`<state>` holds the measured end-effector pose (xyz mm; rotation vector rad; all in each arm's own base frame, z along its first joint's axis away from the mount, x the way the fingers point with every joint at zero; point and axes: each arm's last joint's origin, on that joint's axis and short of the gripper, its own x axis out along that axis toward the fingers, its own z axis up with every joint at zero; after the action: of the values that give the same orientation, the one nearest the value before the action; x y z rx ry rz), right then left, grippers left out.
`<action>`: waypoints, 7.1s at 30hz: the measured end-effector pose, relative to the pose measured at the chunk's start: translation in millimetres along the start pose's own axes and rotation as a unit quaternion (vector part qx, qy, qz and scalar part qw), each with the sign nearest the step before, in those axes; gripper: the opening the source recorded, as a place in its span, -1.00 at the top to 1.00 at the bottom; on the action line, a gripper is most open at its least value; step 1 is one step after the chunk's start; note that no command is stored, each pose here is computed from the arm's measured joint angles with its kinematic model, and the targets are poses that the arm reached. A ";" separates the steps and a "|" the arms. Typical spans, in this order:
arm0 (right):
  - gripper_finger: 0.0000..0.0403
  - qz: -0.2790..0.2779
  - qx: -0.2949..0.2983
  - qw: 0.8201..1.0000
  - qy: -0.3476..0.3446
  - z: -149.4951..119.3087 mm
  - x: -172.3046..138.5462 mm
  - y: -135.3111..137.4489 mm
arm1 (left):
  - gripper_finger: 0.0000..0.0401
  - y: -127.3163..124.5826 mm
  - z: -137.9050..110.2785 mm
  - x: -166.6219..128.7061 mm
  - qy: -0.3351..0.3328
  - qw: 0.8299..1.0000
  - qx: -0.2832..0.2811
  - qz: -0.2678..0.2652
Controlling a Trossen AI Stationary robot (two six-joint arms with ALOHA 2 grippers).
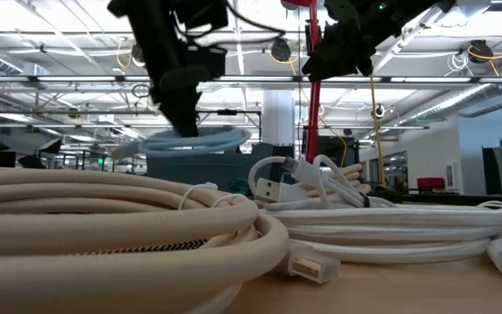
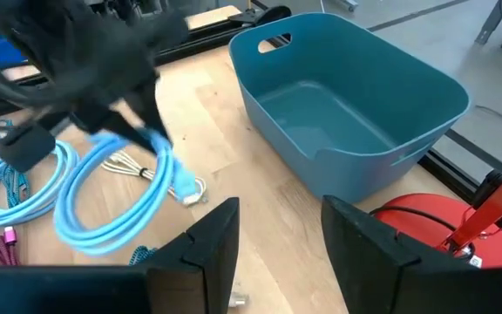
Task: Pick & Place USB Port
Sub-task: Put the top light blue hdmi cable into the blue bin, then put the light brown charger cable into the transparent bin
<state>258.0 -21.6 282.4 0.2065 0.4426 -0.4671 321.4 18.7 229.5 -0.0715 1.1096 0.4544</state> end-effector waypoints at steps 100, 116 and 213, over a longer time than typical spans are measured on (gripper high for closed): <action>0.23 0.015 0.001 1.000 -0.005 1.5 -0.1 1.2 | 0.80 193.6 70.3 112.1 -0.012 0.994 0.099 0.046; 0.23 0.015 0.000 1.000 -0.005 1.5 -0.1 1.2 | 0.51 184.5 72.0 111.4 -0.008 0.994 0.093 0.053; 0.23 0.230 0.027 0.973 0.015 -14.3 90.5 10.3 | 0.14 35.8 -152.1 -110.2 -0.489 0.858 -0.115 -0.108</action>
<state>330.2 -43.5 229.3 0.3593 0.3971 -0.0208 138.6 -26.2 263.1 -0.1520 0.0317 0.3437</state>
